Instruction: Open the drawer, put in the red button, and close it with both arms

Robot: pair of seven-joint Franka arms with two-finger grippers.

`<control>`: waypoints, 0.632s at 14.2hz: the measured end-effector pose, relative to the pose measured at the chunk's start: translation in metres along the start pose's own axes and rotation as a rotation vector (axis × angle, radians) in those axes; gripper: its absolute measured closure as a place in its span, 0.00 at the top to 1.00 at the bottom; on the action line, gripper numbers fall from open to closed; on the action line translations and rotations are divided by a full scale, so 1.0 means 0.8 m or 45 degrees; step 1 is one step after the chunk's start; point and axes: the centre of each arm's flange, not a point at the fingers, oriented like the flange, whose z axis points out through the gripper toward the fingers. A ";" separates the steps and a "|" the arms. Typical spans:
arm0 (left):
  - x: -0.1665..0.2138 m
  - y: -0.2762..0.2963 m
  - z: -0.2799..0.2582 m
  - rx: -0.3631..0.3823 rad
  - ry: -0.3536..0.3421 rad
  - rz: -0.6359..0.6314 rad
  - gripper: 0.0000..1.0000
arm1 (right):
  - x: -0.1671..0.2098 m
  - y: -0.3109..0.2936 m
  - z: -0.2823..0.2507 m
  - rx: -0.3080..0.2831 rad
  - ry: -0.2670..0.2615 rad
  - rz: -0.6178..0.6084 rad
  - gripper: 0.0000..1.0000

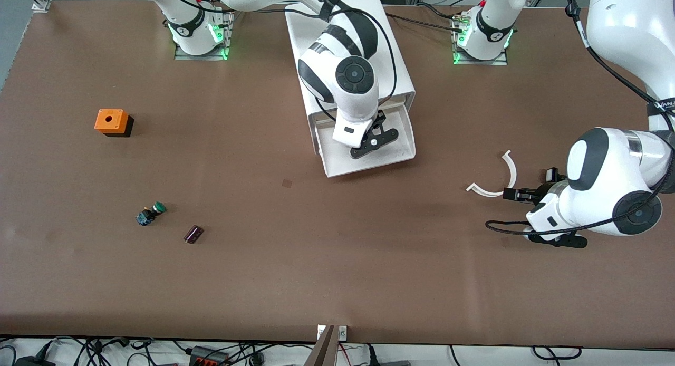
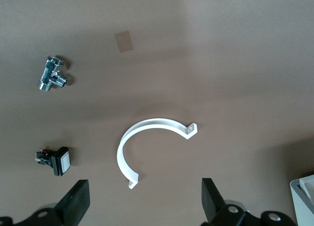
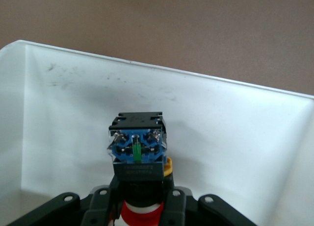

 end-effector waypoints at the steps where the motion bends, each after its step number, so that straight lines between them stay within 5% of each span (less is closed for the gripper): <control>1: 0.000 0.000 0.001 0.000 -0.001 0.000 1.00 | 0.002 0.002 0.002 0.001 0.002 0.022 0.33; 4: 0.000 0.000 0.003 0.000 -0.006 0.000 1.00 | 0.007 0.012 0.003 0.004 0.007 0.059 0.33; 9: 0.000 0.000 0.008 0.000 -0.017 0.001 1.00 | 0.009 0.012 -0.002 0.010 0.016 0.145 0.75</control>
